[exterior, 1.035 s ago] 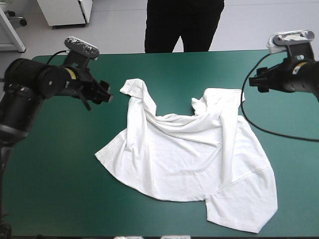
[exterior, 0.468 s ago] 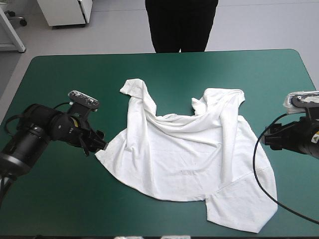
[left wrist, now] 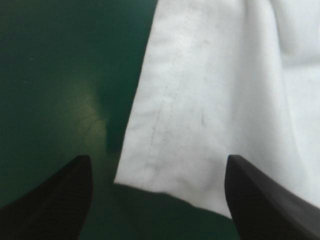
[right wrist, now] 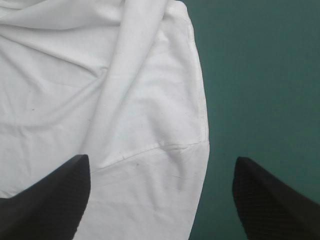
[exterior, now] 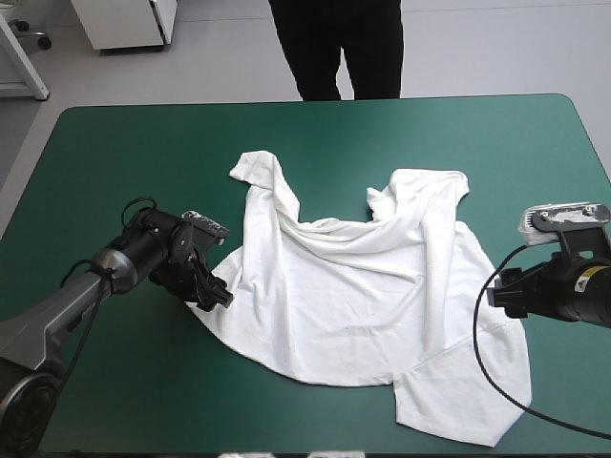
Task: Fold the cloth
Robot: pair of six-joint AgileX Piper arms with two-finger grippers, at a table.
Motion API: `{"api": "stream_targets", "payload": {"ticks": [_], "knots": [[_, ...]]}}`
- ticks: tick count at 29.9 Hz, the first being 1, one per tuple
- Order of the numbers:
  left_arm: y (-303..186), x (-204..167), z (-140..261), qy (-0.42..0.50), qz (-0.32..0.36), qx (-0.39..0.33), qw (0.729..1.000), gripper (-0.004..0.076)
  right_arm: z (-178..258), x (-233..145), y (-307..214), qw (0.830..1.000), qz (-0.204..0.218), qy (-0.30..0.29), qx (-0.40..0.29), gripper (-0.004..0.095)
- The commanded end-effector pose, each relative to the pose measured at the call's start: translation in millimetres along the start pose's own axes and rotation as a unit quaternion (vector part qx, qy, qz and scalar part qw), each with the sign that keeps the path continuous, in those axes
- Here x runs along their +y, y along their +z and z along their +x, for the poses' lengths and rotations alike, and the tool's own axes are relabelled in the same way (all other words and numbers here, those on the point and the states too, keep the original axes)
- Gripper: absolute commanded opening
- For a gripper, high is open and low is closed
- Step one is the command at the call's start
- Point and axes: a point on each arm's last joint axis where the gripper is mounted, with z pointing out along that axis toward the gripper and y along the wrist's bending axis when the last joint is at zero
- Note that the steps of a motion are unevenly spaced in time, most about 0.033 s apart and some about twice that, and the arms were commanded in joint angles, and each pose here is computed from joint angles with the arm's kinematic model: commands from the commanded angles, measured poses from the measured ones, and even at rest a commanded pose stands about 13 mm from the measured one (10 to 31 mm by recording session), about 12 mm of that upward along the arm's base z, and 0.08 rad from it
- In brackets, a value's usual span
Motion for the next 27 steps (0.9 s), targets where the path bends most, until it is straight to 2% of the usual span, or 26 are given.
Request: {"api": "stream_targets", "payload": {"ticks": [1,8,13,16,20,27], "knots": [[-2,1,-6,-0.008,0.0,-0.013,1.0,0.0487,-6,-1,-7,0.999,0.005,-0.007,-0.033,0.0739],[15,-2,-10,-0.01,0.015,0.013,1.0,0.0376,-2,-1,-4,1.0,0.005,-0.01,-0.023,0.0738],[20,-5,-10,-0.018,0.032,0.02,0.999,0.0152,16,-3,24,0.999,0.016,-0.019,0.029,0.0739],[21,-5,-10,-0.019,0.032,0.023,0.999,0.0005,31,-6,46,0.997,0.033,0.005,0.063,0.0739],[21,-5,-10,-0.021,0.033,0.023,0.999,-0.0007,58,-7,72,0.991,0.039,0.031,0.125,0.0739],[21,-5,-10,-0.022,0.034,0.023,0.999,-0.0007,87,-8,113,0.984,0.049,0.05,0.163,0.0738]]}}
